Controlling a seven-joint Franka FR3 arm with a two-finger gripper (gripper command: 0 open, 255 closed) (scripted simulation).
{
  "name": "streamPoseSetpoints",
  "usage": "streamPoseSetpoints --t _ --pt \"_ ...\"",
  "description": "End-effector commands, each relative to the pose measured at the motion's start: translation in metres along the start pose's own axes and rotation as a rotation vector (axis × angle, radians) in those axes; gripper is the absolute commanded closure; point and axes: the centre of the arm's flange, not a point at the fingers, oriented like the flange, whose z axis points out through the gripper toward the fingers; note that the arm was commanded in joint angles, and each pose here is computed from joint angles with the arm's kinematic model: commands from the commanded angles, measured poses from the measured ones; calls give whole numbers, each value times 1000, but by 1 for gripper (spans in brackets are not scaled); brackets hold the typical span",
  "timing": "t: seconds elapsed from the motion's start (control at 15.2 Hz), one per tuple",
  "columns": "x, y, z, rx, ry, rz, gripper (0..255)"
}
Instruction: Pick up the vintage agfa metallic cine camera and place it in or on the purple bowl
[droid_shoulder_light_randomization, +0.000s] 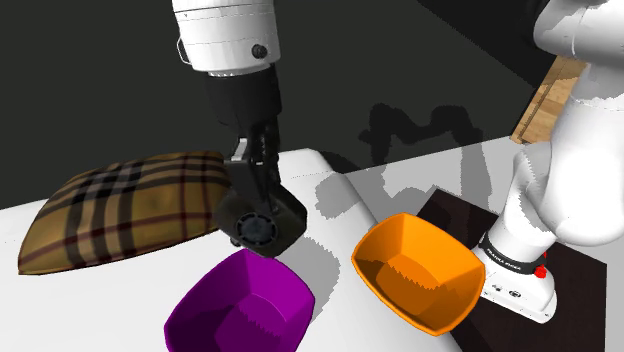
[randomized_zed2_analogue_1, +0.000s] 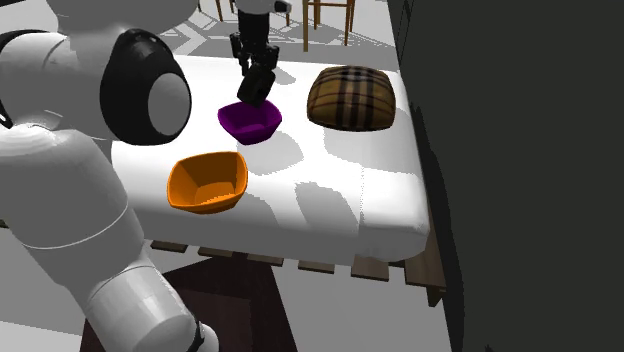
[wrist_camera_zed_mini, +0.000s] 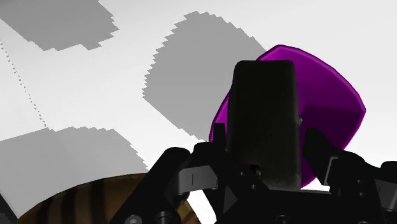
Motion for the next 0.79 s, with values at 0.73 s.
streamPoseSetpoints --t 0.73 --pt "16 -78 35 1 1 2 255"
